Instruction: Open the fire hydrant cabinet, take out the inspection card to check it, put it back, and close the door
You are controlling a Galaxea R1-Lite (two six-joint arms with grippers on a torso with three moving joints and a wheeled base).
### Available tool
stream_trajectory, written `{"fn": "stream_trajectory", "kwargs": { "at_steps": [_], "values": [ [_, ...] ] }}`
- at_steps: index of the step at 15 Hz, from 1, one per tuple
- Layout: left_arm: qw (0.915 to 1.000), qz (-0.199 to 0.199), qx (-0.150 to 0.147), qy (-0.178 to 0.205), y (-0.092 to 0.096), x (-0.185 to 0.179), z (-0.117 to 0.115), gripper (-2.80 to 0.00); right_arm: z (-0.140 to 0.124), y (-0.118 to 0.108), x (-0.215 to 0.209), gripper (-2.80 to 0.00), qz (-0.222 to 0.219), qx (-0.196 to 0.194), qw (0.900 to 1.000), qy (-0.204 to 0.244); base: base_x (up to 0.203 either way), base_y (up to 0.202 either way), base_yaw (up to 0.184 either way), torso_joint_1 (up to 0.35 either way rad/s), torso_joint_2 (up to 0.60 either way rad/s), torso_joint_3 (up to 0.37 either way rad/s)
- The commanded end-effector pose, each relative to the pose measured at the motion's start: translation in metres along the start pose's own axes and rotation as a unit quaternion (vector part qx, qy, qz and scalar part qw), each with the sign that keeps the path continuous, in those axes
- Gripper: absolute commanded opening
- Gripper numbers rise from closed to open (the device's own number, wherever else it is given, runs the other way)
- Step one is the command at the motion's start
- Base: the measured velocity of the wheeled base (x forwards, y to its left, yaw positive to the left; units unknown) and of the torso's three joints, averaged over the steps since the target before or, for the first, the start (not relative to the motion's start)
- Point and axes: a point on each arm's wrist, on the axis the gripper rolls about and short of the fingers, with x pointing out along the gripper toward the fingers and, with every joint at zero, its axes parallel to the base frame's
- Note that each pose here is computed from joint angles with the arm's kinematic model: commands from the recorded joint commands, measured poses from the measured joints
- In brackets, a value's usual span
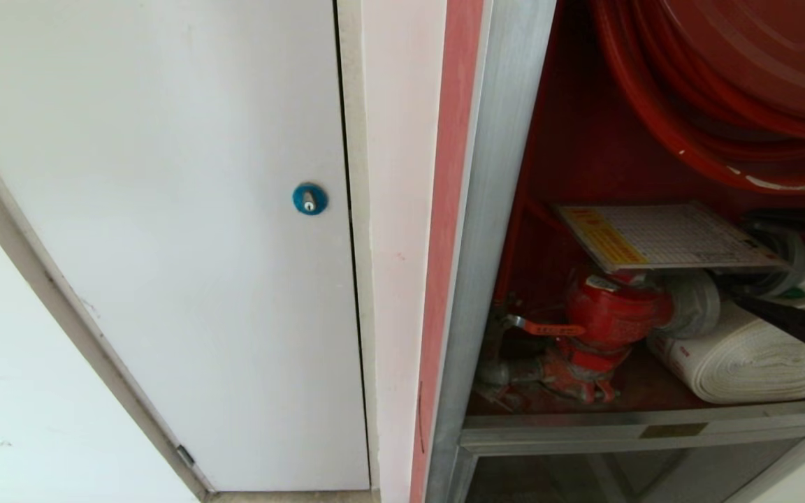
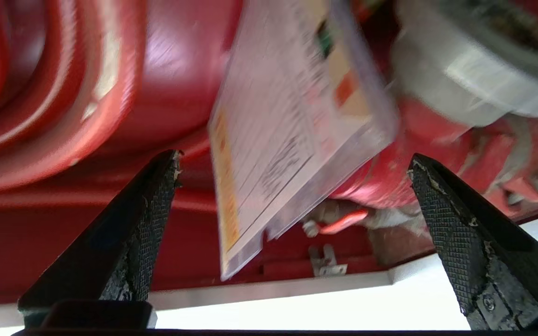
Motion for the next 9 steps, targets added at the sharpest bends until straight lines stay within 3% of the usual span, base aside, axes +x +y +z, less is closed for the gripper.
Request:
{"fn": "stream_trajectory", "kwargs": {
  "at_steps": [1, 9],
  "values": [
    [1.0000, 0.000, 0.000, 0.001, 0.0000, 0.0001, -0.0004, -2.80, -0.0034, -0.0004, 0.0063, 0.00, -0.007, 0.003, 1.000, 0.000, 0.000, 0.000, 0.000, 0.000, 0.00, 0.000],
    [1.0000, 0.000, 0.000, 0.000, 0.0000, 0.0000, 0.0000, -2.80, -0.0093, 0.0079, 0.0135, 0.00, -0.007, -0.006, 1.000, -0.009, 0.000, 0.000, 0.000, 0.000, 0.00, 0.000]
  ]
}}
